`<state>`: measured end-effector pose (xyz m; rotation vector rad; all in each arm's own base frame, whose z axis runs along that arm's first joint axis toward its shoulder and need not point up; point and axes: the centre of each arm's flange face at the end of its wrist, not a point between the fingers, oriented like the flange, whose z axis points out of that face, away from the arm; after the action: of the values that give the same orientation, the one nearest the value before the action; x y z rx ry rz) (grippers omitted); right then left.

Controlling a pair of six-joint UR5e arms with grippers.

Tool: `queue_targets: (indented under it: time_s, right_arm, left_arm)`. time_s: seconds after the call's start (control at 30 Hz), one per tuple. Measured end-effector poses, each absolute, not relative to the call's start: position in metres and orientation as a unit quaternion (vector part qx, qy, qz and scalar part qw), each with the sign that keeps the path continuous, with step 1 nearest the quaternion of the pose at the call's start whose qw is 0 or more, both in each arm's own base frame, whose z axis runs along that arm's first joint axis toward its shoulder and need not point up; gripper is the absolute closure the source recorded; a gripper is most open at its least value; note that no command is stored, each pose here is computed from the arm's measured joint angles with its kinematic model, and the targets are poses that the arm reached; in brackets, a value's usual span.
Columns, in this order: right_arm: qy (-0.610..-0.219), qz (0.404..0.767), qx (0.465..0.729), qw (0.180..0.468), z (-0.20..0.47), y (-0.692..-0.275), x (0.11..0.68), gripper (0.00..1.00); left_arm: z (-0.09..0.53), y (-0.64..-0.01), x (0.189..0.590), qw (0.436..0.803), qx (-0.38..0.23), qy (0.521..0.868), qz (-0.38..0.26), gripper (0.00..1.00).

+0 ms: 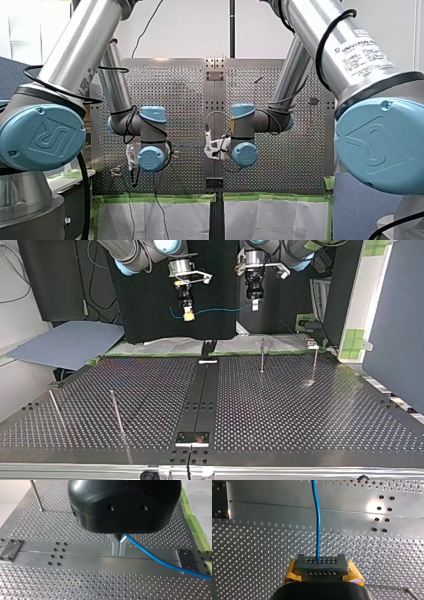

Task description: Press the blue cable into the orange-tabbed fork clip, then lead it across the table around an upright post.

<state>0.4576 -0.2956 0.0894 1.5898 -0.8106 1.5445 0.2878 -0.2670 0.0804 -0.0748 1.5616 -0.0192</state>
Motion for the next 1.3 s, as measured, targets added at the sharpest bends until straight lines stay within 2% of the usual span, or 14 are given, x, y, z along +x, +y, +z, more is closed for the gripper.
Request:
queue_targets:
  time_s: [0.23,0.57,1.0,1.3]
  right_arm:
    - [-0.317,0.604,0.624,0.38,0.089,-0.295,0.459,1.0]
    - [-0.322,0.57,0.66,0.369,0.053,-0.286,0.455,1.0]
    - [-0.322,0.568,0.662,0.368,0.05,-0.286,0.454,1.0]
    - [-0.322,0.568,0.662,0.368,0.05,-0.286,0.454,1.0]
  left_arm:
    - [0.08,-0.266,0.288,0.709,-0.034,0.704,-0.008,1.0]
    - [0.08,-0.266,0.288,0.709,-0.034,0.704,-0.008,1.0]
    - [0.08,-0.266,0.288,0.709,-0.034,0.704,-0.008,1.0]
    - [0.053,-0.259,0.277,0.679,-0.004,0.734,0.005,1.0]
